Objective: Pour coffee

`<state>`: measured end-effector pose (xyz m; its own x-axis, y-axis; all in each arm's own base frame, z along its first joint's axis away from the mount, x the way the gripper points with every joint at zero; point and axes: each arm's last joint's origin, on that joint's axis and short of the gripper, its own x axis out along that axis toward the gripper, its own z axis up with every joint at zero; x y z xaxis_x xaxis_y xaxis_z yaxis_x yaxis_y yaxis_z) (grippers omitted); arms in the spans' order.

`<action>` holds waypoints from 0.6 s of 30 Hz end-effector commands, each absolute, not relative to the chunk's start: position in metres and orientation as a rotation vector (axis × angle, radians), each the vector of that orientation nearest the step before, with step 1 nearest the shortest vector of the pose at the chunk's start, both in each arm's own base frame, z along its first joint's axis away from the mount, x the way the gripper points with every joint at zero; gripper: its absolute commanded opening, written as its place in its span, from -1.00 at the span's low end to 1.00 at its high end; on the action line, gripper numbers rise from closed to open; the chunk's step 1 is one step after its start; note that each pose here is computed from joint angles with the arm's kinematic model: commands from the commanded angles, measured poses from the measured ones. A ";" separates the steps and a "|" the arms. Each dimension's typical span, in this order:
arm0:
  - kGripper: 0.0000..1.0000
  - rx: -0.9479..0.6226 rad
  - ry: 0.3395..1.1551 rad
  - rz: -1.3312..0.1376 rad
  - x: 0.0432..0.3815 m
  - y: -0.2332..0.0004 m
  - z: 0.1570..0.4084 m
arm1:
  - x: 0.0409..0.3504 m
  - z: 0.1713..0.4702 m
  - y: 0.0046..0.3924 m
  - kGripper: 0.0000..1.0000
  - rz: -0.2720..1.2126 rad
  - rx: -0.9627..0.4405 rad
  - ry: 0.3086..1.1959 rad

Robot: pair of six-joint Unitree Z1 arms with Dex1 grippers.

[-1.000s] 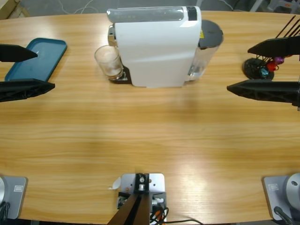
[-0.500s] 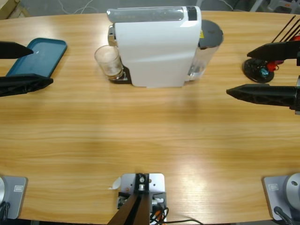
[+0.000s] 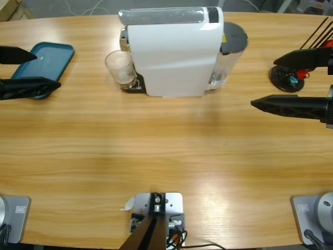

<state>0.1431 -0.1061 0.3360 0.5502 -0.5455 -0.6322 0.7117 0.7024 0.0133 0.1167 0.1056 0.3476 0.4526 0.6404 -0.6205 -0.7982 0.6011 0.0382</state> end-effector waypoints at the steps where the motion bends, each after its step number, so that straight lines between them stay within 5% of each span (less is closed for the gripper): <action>1: 1.00 0.372 0.705 -0.754 0.173 -0.118 0.288 | 0.123 0.330 0.108 1.00 0.876 -0.294 0.709; 18: 1.00 0.386 0.689 -0.788 0.230 -0.151 0.246 | 0.134 0.327 0.115 1.00 0.858 -0.316 0.770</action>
